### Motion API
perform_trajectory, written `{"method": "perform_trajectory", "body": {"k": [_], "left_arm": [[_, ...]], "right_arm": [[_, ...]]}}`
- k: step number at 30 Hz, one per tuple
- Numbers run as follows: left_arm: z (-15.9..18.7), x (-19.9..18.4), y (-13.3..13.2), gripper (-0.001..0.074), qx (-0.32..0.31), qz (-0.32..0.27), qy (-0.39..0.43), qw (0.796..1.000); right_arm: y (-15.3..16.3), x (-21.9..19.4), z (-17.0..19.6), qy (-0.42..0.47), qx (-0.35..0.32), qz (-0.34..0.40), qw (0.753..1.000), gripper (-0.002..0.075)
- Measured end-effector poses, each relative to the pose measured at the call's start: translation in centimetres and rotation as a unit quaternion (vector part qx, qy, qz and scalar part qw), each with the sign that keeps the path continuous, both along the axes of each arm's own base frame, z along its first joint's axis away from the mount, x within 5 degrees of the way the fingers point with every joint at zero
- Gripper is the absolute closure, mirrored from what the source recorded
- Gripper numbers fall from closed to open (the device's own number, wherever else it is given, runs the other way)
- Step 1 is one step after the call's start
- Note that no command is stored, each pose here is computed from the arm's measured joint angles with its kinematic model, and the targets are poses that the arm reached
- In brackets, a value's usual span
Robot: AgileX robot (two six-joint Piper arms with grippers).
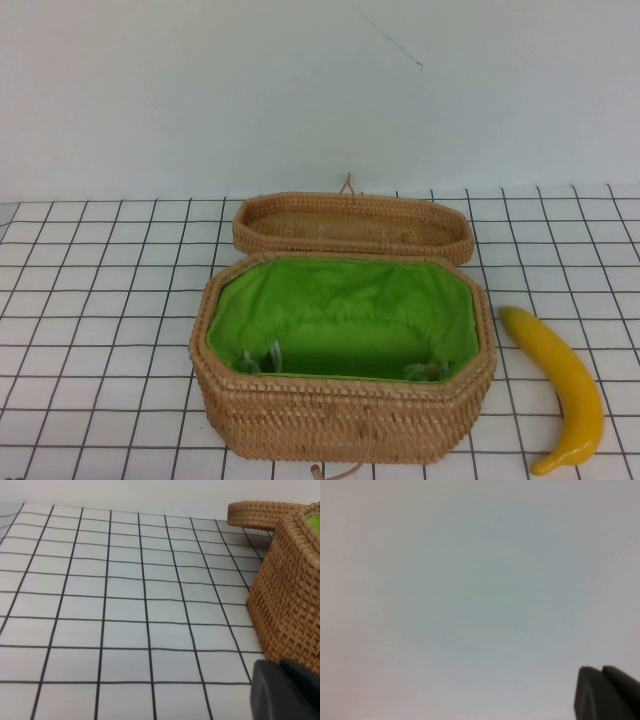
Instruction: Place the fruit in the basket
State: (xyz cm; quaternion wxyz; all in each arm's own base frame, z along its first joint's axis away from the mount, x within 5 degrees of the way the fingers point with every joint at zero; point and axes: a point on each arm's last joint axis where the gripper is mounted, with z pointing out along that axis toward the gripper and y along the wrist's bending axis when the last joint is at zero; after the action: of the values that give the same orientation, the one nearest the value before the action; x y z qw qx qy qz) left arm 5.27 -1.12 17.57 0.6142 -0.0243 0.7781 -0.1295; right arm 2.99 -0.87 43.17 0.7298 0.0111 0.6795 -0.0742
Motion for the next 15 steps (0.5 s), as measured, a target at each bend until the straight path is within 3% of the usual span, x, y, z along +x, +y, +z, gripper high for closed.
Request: {"method": "perform_trajectory", "body": {"k": [6, 10, 15], "left_arm": [[0.0, 0.0, 0.0, 0.0735, 0.000, 0.000, 0.000, 1.000], [0.0, 0.0, 0.0, 0.0735, 0.000, 0.000, 0.000, 1.000], [0.0, 0.0, 0.0, 0.0735, 0.000, 0.000, 0.000, 1.000]], "right_arm": [[0.4, 5.4, -0.7, 0.220, 0.028, 0.027, 0.975, 0.0729], [1.3, 8.7, 0.1, 0.345, 0.046, 0.048, 0.936, 0.0729], [2.0, 12.1, 1.9, 0.372, 0.060, 0.063, 0.924, 0.0729]]}}
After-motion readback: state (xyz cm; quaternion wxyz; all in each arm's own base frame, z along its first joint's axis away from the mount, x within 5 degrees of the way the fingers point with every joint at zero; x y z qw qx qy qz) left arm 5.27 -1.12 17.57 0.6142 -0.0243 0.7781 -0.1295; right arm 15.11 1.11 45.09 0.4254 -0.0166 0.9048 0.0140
